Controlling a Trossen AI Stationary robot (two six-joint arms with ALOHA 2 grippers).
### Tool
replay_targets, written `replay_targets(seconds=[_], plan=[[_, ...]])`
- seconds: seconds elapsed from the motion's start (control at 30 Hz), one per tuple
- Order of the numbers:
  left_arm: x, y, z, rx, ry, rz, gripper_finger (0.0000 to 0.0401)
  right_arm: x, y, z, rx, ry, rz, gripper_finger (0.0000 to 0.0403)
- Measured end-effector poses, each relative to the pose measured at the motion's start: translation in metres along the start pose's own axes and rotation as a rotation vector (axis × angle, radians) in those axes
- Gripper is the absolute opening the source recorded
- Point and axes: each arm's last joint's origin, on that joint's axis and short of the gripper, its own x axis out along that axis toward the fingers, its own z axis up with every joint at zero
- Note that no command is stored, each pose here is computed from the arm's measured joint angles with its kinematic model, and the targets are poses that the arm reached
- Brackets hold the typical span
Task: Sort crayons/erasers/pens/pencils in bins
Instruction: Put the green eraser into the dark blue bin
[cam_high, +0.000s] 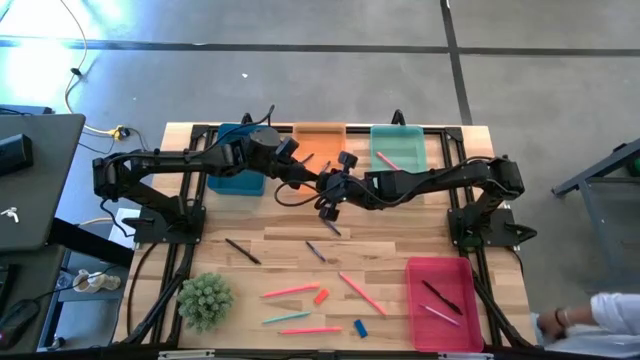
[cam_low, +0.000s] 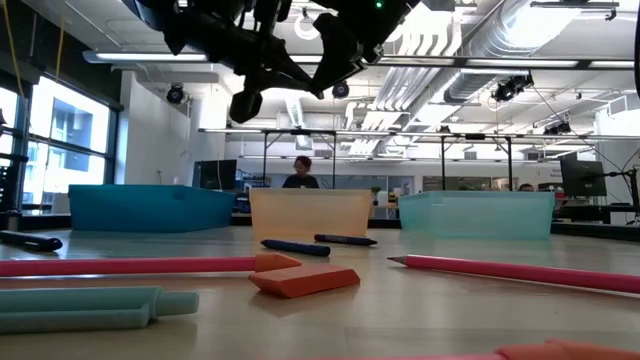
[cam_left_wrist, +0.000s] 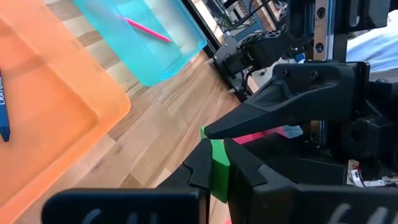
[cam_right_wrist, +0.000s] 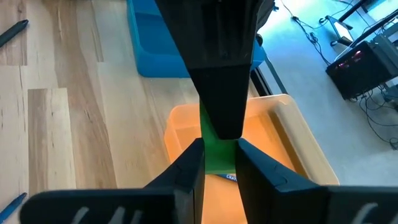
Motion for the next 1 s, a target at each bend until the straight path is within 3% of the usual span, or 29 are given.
replay_targets(seconds=[0.4, 0.6, 1.0], plan=[[-0.001, 0.004, 0.003, 0.036, -0.025, 0.038, 0.001, 0.0, 0.0, 0.0, 0.034, 0.0, 0.001, 0.0146], [-0.008, 0.016, 0.008, 0.054, -0.06, 0.151, 0.001, -0.001, -0.001, 0.0, 0.036, 0.0, 0.002, 0.017], [-0.044, 0.032, 0.013, 0.115, -0.091, 0.418, 0.001, -0.008, -0.023, 0.002, 0.094, 0.004, 0.017, 0.0172]])
